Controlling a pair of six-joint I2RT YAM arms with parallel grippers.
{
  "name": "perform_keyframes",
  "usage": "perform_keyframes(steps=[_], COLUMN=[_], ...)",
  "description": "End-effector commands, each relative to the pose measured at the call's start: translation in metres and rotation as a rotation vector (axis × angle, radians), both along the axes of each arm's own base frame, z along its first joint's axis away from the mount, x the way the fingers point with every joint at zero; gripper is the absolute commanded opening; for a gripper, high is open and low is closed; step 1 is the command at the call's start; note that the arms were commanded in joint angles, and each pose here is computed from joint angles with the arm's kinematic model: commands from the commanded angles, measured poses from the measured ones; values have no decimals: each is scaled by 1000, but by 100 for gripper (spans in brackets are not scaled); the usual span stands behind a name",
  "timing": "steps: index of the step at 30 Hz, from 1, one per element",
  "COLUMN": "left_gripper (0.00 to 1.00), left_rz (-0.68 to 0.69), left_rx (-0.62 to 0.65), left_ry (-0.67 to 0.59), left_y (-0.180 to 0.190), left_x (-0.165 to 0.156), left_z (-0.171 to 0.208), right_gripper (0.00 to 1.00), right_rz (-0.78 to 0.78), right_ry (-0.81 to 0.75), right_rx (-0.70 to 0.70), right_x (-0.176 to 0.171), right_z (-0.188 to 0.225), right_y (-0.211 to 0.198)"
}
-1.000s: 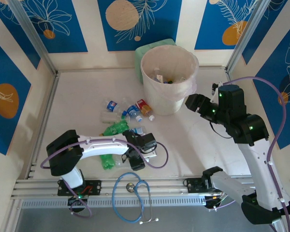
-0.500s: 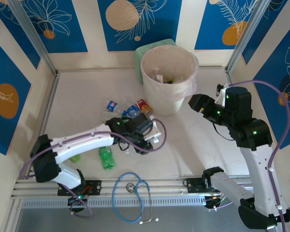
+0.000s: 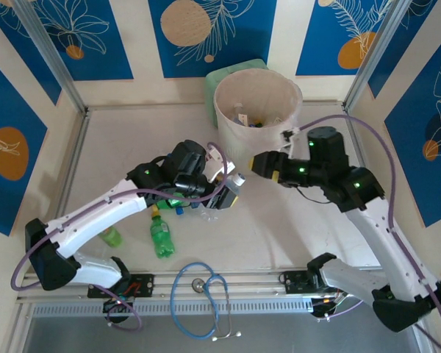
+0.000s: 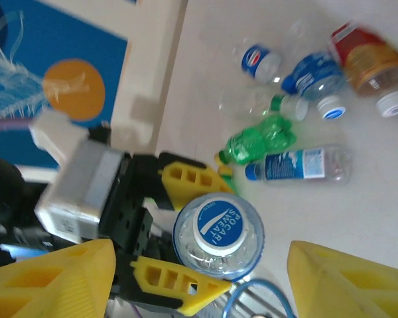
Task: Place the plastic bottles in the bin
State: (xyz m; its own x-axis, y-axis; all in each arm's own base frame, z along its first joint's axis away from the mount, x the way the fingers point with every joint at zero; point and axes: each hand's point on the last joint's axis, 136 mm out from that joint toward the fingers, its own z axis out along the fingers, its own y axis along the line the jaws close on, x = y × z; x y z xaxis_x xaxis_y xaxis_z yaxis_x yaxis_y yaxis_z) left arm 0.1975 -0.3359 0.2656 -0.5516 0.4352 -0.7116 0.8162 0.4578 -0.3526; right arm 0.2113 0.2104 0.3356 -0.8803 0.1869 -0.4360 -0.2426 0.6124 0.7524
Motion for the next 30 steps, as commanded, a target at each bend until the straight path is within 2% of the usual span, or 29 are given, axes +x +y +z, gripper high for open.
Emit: perform_keyframes(steps=[1,7,19,26,28,30], left_gripper=[52,52,52,53,55,65], left_rz=[-29,-42,-30,-20,-3,14], left_rx=[-139,-181,-192,-189,-190,-189], left_ry=[2,9,16,17,13,7], left_y=[-5,-3,-2,-3,-2,-2], left_x=[-5,-8,-4,0,3,6], left_z=[41,50,52,49,49,50], right_gripper=[67,67,52,38,35,32], right_rz=[26,12,60,64,61,58], right_ry=[-60,-57,-66,-70,-72,-72], right_rx=[-38,-77,-122,-133,-138,-144], right_x=[1,7,2,2,2,3], right_z=[7,-2,-7,-7,-7,-7], right_y=[12,16,32,35,34,34])
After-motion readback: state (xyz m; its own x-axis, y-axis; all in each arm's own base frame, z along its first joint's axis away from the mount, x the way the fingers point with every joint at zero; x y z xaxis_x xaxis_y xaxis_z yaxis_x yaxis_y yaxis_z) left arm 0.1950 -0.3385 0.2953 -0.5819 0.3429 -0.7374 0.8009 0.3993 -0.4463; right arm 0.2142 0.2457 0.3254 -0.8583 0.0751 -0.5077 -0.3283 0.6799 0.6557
